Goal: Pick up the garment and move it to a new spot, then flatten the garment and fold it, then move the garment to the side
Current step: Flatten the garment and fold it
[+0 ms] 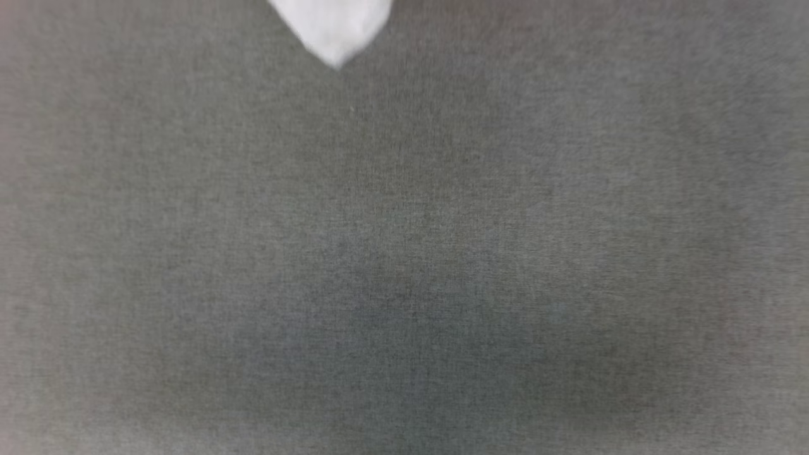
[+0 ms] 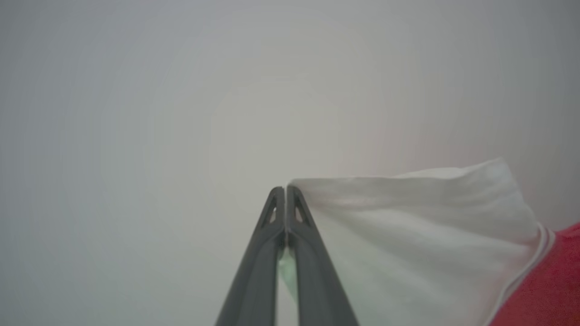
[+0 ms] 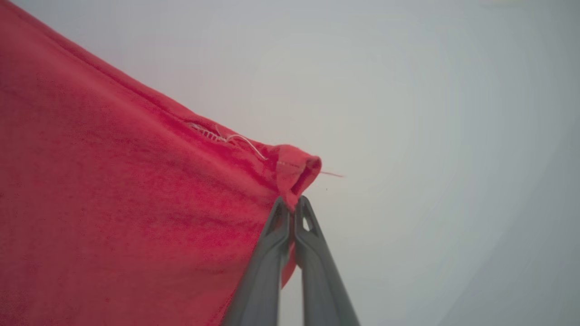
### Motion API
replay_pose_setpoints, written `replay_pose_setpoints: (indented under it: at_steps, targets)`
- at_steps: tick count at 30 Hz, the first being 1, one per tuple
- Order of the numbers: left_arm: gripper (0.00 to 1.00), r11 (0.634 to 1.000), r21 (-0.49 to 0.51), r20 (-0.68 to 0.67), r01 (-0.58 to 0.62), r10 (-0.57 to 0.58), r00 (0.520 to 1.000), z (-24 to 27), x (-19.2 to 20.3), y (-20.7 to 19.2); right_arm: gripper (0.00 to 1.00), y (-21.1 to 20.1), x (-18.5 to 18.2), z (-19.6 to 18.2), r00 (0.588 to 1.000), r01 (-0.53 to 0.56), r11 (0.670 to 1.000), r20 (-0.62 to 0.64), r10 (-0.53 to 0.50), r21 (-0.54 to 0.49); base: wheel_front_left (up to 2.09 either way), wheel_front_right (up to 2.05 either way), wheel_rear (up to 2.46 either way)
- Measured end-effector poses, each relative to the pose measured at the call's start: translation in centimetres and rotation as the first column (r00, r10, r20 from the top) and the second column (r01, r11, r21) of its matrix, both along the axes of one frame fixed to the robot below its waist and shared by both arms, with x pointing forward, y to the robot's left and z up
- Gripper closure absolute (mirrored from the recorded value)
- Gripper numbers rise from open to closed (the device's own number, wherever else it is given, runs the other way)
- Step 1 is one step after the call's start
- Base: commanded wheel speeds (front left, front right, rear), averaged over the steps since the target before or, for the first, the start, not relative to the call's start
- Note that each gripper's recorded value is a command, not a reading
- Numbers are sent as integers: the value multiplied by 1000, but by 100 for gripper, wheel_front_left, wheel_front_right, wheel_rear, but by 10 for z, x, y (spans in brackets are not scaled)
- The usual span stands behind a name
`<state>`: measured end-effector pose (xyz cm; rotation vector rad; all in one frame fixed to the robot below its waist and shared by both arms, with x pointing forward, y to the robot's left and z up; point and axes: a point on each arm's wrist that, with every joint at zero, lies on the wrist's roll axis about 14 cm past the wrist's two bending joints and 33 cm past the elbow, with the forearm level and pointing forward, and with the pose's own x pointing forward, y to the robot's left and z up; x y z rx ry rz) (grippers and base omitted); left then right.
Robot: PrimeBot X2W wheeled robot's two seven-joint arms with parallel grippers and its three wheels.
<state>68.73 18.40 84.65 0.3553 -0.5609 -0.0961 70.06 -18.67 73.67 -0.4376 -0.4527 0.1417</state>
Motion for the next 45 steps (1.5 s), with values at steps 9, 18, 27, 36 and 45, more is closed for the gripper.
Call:
replay_pose_setpoints:
  at_steps: [9, 18, 27, 36, 45]
  targets:
    - [100, 999, 18, -132, 45, -42, 990, -92, 32, 1, 100, 25, 19, -125, 983, -37, 998, -181, 27, -55, 0, 0, 0]
    - [100, 1000, 12, -453, 24, -16, 892, -208, 5, 16, 100, 32, -17, -200, 915, -66, 997, -402, 48, -30, 0, 0, 0]
    - [100, 998, -23, -766, 52, -51, 641, -318, -87, 22, 100, 35, -88, -255, 787, -66, 996, -611, 90, 62, 0, 0, 0]
    - [100, 995, -99, -921, 10, -95, 378, -380, -212, 32, 100, 21, -179, -287, 625, -60, 987, -765, 152, 147, 0, 0, 0]
    - [100, 982, -163, -974, -90, -146, 171, -399, -328, 21, 100, 9, -261, -310, 466, -39, 978, -862, 197, 203, 0, 0, 0]
